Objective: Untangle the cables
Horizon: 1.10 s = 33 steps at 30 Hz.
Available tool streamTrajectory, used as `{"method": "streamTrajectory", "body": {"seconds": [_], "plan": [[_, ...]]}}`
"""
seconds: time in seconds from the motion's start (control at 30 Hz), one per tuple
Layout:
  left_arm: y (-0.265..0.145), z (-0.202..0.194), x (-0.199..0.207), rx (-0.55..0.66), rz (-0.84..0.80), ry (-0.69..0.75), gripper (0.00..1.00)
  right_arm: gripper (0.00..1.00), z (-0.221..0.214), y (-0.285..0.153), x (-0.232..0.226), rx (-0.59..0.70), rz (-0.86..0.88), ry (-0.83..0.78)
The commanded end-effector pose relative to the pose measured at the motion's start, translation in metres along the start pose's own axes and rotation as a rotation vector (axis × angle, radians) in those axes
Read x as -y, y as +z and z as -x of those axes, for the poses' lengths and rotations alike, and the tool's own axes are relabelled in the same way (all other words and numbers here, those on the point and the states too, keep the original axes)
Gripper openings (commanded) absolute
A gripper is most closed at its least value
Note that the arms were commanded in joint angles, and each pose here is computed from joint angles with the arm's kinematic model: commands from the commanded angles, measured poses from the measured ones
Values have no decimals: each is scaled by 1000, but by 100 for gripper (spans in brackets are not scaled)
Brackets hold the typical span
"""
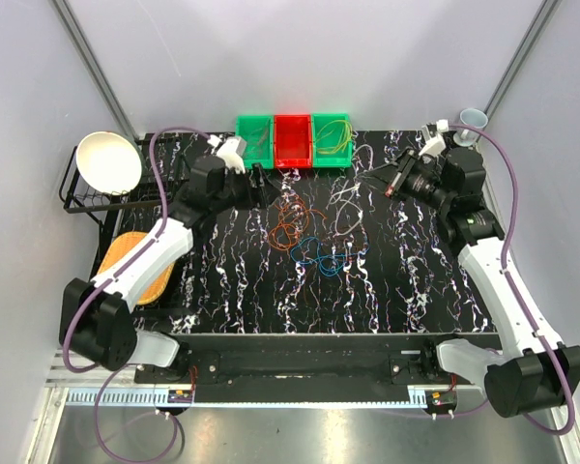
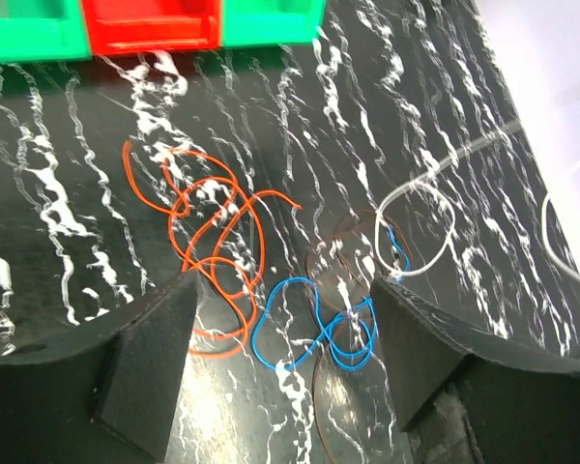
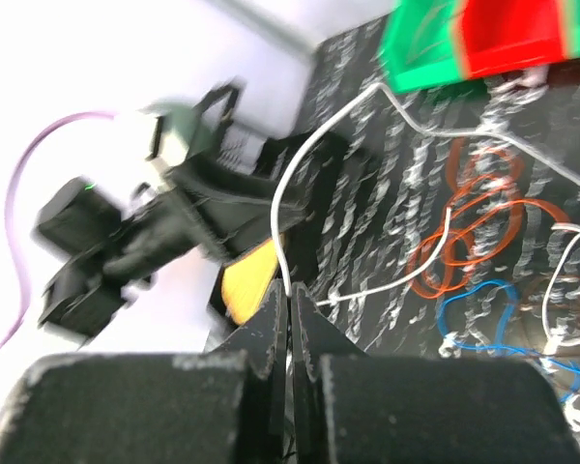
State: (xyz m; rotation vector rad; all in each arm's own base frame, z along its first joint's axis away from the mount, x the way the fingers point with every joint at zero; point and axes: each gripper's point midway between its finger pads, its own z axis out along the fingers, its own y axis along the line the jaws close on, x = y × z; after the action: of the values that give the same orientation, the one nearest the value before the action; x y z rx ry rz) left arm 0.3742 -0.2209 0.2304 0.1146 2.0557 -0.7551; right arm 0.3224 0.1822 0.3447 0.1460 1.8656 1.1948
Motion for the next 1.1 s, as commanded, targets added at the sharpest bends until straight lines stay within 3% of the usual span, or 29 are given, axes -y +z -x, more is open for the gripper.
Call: {"method": "streamTrajectory", "body": {"seconds": [0.0, 0.1, 0.37, 0.6, 1.07], "plan": [[-22, 15, 36, 122, -208, 89, 74, 0, -23, -7, -45, -182, 267, -87], [-33, 14, 41, 159, -243, 99, 72, 0, -35, -10, -57, -259, 393, -74], [-64, 12, 64, 222, -363, 165, 72, 0, -46, -18, -75, -314, 521, -62], [-70, 12, 79, 239, -375, 211, 71, 0, -69, -12, -84, -392, 563, -48], [-57, 14, 110, 243, -350, 292, 70, 0, -82, -7, -90, -425, 574, -39]]}}
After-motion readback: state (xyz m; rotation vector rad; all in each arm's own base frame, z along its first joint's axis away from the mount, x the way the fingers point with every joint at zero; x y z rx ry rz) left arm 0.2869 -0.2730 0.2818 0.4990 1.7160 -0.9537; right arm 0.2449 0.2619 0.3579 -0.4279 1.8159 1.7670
